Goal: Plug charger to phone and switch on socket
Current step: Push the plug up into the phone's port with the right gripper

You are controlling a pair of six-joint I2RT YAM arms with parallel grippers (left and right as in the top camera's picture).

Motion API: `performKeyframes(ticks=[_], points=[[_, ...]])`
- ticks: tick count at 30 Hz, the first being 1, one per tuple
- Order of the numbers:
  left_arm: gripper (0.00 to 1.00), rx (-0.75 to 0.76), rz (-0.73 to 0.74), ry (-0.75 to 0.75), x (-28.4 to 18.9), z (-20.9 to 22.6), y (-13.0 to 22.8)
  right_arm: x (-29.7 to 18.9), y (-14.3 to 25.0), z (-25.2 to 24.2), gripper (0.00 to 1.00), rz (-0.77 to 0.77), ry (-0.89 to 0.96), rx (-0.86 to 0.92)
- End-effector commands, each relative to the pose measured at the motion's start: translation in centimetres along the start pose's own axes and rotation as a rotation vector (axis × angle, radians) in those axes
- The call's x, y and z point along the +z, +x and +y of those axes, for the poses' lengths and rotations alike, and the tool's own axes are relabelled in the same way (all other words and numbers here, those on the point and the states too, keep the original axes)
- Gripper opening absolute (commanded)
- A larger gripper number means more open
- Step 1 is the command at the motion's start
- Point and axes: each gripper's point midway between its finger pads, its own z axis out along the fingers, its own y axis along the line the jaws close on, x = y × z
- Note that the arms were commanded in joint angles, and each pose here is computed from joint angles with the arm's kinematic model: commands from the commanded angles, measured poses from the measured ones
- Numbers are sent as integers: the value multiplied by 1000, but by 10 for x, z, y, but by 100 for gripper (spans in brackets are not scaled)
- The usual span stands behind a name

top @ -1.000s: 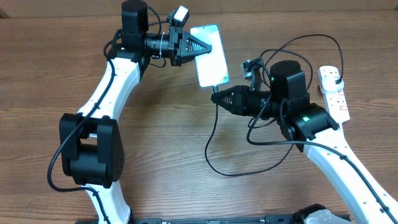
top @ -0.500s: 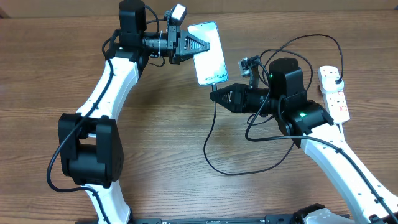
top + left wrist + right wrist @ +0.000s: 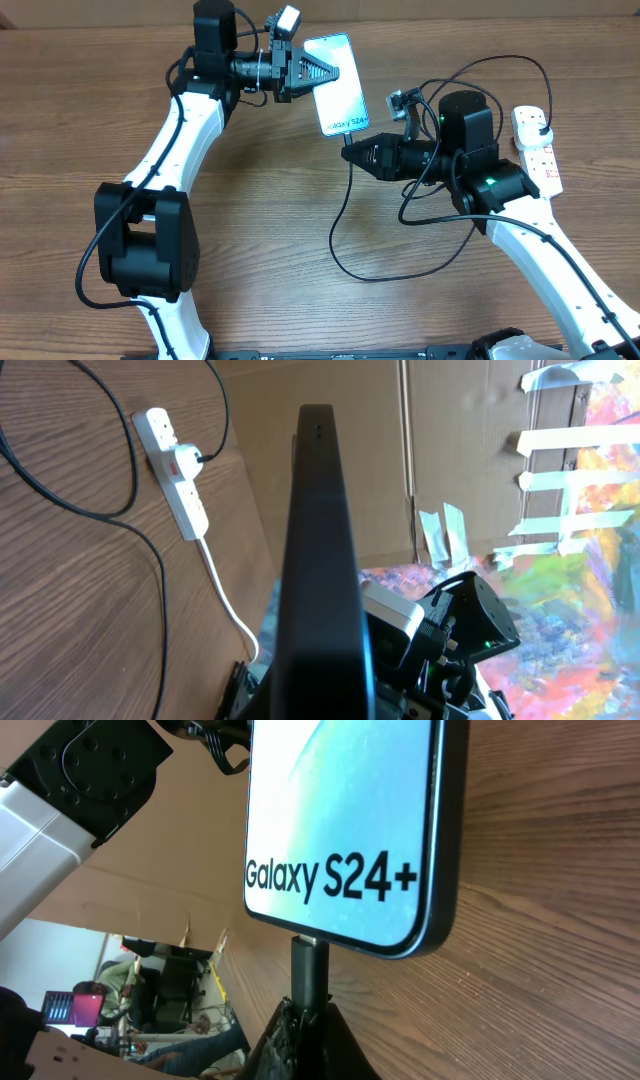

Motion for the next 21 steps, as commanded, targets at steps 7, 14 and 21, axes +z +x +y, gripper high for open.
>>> performKeyframes(ticks=[7,14,21], points=[[4,36,217,113,35,-26,45,-15,-38,-9,4,-126,43,-66],[4,35,220,114,37,-26,46,-16,-41,-7,4,-135,40,-74],[4,38,224,115,38,-26,48,-18,-45,-4,4,-144,37,-81]])
